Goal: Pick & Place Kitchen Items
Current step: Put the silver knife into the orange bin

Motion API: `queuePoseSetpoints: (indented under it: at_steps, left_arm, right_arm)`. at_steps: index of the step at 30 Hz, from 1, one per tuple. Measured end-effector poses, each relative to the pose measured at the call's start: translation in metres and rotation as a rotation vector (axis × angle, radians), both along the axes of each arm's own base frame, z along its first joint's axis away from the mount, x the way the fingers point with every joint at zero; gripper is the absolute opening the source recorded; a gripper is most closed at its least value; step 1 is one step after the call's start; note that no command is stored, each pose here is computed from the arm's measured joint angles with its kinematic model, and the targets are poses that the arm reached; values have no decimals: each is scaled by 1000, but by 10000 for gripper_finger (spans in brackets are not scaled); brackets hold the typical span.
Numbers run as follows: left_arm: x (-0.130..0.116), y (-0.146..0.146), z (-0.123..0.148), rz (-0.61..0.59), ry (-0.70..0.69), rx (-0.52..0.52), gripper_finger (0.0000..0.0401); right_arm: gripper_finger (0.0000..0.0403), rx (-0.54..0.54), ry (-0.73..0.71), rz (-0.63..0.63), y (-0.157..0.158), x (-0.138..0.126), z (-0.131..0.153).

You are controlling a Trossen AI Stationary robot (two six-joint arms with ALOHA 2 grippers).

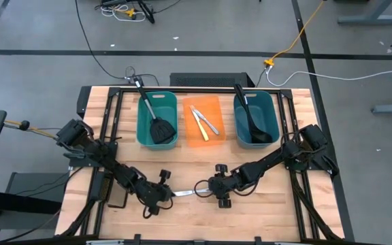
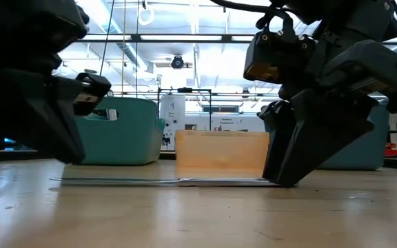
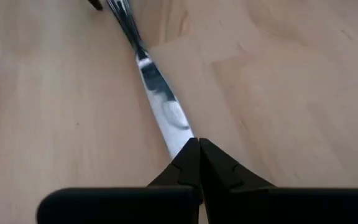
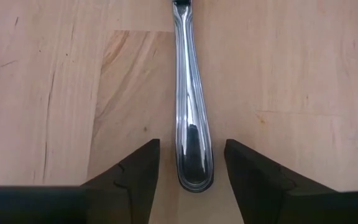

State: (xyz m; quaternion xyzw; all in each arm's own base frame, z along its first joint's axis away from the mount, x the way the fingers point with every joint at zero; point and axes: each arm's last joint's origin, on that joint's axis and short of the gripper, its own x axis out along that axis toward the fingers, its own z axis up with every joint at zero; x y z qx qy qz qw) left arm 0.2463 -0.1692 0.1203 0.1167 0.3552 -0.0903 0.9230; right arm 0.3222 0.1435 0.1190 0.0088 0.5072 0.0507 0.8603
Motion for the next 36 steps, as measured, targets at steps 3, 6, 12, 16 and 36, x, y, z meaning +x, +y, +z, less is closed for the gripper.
queuePoseSetpoints:
  at_steps: [3,6,12,16,36]
  left_arm:
    - [-1,1,-4,10,22,9,4]
    - [-1,2,-4,23,33,8,3]
    - [-4,3,-7,32,55,11,3]
    - [-2,3,-14,52,69,15,3]
    - [-1,2,-30,84,113,2,3]
  right_arm:
    - [192,-2,0,0,0,0,0]
    - [193,-2,0,-1,0,0,0]
    - [193,-2,2,-2,0,0,0]
    - [193,-4,3,-3,0,-1,-1]
    - [151,-45,132,-9,-5,-3,4]
